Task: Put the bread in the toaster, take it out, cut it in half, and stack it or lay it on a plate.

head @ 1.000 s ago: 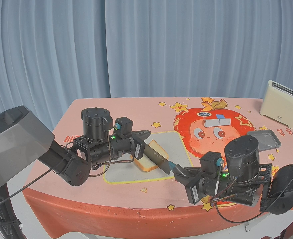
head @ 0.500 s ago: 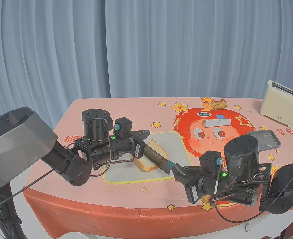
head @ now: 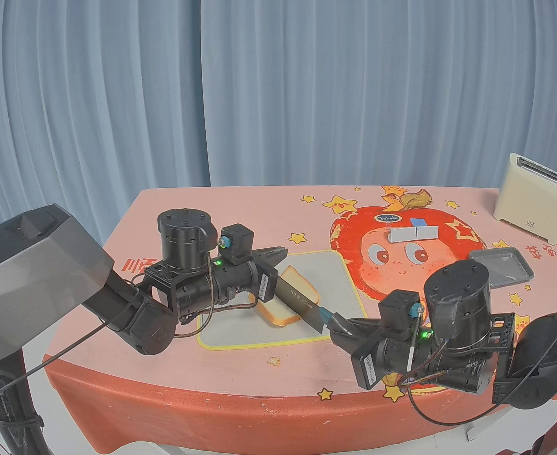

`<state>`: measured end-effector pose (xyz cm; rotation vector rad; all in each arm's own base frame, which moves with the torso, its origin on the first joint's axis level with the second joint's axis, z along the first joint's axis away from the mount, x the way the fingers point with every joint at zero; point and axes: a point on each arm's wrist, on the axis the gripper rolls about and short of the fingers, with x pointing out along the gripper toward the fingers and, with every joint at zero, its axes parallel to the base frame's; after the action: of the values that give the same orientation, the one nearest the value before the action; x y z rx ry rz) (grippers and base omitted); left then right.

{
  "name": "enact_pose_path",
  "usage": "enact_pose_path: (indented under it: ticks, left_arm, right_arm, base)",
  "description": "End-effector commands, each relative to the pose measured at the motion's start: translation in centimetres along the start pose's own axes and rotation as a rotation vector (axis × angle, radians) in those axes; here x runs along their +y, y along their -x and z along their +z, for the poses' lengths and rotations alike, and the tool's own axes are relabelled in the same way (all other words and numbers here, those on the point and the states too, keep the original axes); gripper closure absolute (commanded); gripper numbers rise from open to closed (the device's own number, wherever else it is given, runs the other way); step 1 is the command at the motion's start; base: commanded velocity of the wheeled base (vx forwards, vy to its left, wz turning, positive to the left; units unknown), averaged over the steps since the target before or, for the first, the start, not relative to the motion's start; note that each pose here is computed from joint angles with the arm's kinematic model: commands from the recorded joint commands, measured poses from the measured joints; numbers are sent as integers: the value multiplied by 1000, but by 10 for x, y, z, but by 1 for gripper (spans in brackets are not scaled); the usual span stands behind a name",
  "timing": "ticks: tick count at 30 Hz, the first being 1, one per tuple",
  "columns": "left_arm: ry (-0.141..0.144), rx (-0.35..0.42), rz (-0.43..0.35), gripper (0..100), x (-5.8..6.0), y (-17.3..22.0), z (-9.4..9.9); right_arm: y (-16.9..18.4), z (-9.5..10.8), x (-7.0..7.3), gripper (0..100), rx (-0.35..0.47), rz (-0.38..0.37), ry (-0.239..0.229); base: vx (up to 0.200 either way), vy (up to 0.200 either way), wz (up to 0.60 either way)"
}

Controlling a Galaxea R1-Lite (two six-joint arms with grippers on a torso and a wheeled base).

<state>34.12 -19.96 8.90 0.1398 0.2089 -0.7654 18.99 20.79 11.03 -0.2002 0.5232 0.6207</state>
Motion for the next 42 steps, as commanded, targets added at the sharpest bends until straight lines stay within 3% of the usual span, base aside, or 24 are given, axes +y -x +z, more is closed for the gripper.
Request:
enact_pose_path:
  ticks: [1, 8, 24, 42]
  left_arm:
    - [-12, -46, 2, 100, -1, 7, 17]
    - [-15, -64, 10, 100, 1, 13, 25]
    - [8, 59, -4, 100, 0, -5, -22]
    - [12, 61, -6, 100, -1, -6, -22]
  right_arm:
    - [1, 3, 0, 100, -11, 0, -3]
    - [5, 11, -2, 100, -56, -2, -16]
    - [4, 11, -2, 100, -53, -2, -14]
    - [-2, 3, -6, 100, -8, -20, -15]
  base:
    - [0, 0, 0]
    - [0, 0, 0]
    - [0, 0, 0]
    - [0, 0, 0]
